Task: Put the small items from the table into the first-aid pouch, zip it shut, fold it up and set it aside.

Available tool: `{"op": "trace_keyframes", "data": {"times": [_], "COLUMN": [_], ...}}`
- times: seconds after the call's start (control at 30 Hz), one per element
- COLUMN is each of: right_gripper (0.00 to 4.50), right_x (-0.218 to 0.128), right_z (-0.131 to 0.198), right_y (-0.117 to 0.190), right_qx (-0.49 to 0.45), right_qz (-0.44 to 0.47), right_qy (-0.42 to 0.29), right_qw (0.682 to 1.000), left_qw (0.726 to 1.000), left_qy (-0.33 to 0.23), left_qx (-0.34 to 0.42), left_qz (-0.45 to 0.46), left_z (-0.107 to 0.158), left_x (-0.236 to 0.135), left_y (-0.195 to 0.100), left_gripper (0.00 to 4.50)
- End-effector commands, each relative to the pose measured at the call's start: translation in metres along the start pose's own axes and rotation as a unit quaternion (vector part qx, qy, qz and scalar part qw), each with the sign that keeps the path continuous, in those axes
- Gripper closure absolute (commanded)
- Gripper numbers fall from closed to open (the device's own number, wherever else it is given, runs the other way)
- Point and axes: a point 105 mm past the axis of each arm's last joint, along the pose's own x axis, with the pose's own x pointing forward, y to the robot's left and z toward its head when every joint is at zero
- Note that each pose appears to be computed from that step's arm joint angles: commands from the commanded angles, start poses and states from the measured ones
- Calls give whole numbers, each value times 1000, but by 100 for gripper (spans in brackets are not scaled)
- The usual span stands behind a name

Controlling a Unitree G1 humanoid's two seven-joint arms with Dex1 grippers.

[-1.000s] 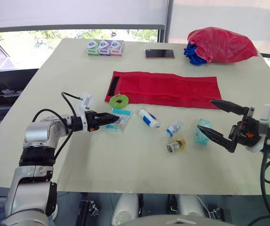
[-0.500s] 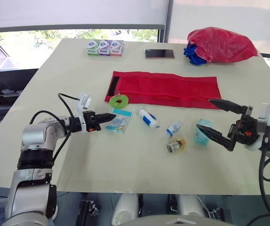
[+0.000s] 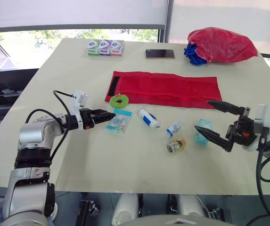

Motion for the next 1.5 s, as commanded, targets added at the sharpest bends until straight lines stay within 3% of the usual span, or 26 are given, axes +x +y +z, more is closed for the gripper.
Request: {"op": "trace_keyframes", "data": {"times": [0.03, 0.2, 0.47, 0.5, 0.87, 1.2, 1.37, 1.5], "right_gripper": [0, 0, 0, 0, 0, 0, 0, 0], "right_x": [2, 6, 9, 9, 11, 51, 75, 91], "right_z": [10, 16, 18, 17, 10, 1, -6, 8], "right_y": [5, 6, 9, 9, 8, 0, -11, -5], "right_qx": [-27, -27, -31, -31, -23, 88, 210, 305], "right_qz": [15, 30, 33, 33, 30, -62, -118, -93], "right_qy": [-2, 16, 22, 23, 26, 32, 50, 17], "right_qw": [1000, 999, 999, 999, 999, 994, 969, 948], "left_qw": [1000, 998, 996, 996, 994, 968, 952, 948], "left_qy": [24, 58, 72, 67, -16, -178, -230, -229], "left_qx": [1, -16, -31, -34, -68, -65, -67, -51], "left_qz": [16, -7, -47, -53, -84, -164, -193, -215], "left_z": [-2, -11, -15, -14, 13, 82, 101, 100], "left_x": [6, 13, 10, 10, 7, 21, 34, 39], "left_y": [6, 0, -11, -14, -30, -95, -130, -149], "left_gripper": [54, 54, 433, 443, 443, 443, 443, 443]}}
